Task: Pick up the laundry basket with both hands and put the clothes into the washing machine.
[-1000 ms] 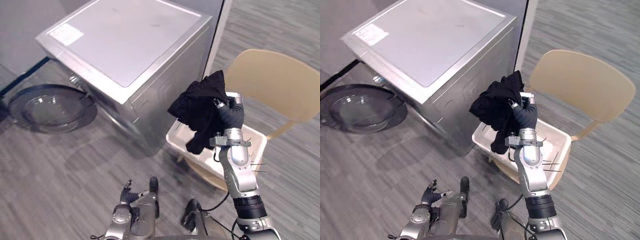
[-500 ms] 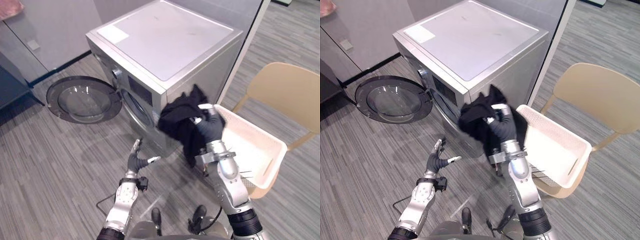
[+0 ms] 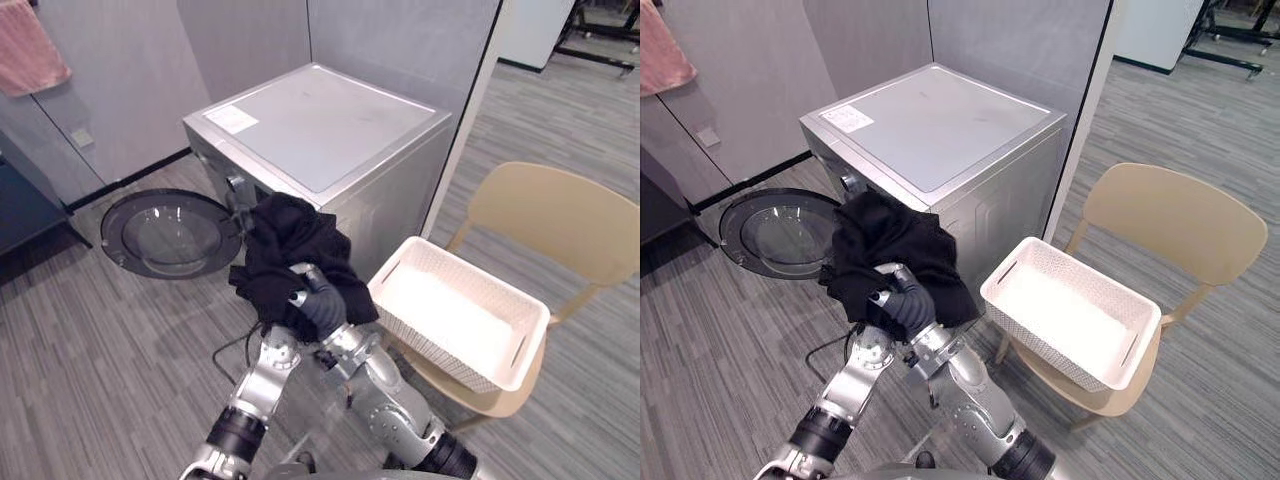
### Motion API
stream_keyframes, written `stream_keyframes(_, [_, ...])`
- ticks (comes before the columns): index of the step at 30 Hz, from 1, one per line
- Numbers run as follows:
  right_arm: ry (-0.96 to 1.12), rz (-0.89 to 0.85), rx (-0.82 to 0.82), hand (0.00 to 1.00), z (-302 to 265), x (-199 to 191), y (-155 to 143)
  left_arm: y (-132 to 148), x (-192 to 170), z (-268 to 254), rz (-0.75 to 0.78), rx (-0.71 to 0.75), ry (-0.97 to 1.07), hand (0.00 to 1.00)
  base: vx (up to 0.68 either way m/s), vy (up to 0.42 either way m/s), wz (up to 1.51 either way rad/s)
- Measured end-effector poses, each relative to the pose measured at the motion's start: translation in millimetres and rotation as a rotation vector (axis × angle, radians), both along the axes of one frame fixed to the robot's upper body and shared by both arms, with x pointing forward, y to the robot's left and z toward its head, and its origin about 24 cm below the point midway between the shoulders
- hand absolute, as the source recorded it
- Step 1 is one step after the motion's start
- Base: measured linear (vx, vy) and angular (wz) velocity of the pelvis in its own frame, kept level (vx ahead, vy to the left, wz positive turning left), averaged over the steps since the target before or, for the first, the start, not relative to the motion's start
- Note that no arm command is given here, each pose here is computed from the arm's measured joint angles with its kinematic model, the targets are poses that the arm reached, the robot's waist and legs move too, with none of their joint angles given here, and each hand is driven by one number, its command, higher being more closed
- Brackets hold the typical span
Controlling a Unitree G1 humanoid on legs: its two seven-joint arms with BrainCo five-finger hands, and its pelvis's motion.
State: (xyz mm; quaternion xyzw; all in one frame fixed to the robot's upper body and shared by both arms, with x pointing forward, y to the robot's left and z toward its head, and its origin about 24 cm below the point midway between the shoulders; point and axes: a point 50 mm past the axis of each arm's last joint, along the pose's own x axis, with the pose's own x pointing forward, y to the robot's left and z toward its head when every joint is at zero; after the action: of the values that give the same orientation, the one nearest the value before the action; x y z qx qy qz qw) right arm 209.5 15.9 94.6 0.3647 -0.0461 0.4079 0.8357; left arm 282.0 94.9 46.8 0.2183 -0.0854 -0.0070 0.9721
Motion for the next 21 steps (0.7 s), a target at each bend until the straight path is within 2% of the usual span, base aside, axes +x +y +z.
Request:
stream_keyframes(1, [0.026, 0.010, 0.031, 1.00, 0, 0, 0, 1, 1, 2, 0.017, 0.001, -0.011, 1.00, -0.05, -0.009, -0.04])
stream_keyframes(2, [0.031, 0.012, 0.038, 0.00, 0, 0, -1, 1, 2, 2, 0.021, 0.000, -0.013, 1.00, -0.06, -0.007, -0.06])
stream_keyframes(9, [0.048, 0.022, 0.049, 0.00, -4, 0, -4, 5, 2, 2, 0.050, -0.055, -0.003, 1.00, -0.01, 0.001, -0.02])
stream_keyframes(12, [0.045, -0.034, 0.011, 0.00, -10, 3, -15, 14, 1, -2, 0.100, -0.117, 0.022, 1.00, 0.02, 0.023, -0.03])
stream_keyframes(15, [0.025, -0.160, -0.125, 0.00, -26, 8, -40, 27, -9, -17, 0.156, -0.166, 0.086, 1.00, 0.01, 0.033, -0.01])
stream_keyframes(21, [-0.107, -0.526, -0.562, 0.00, -42, 22, -109, 61, -44, -55, 0.271, -0.191, 0.232, 1.00, 0.02, 0.023, 0.00])
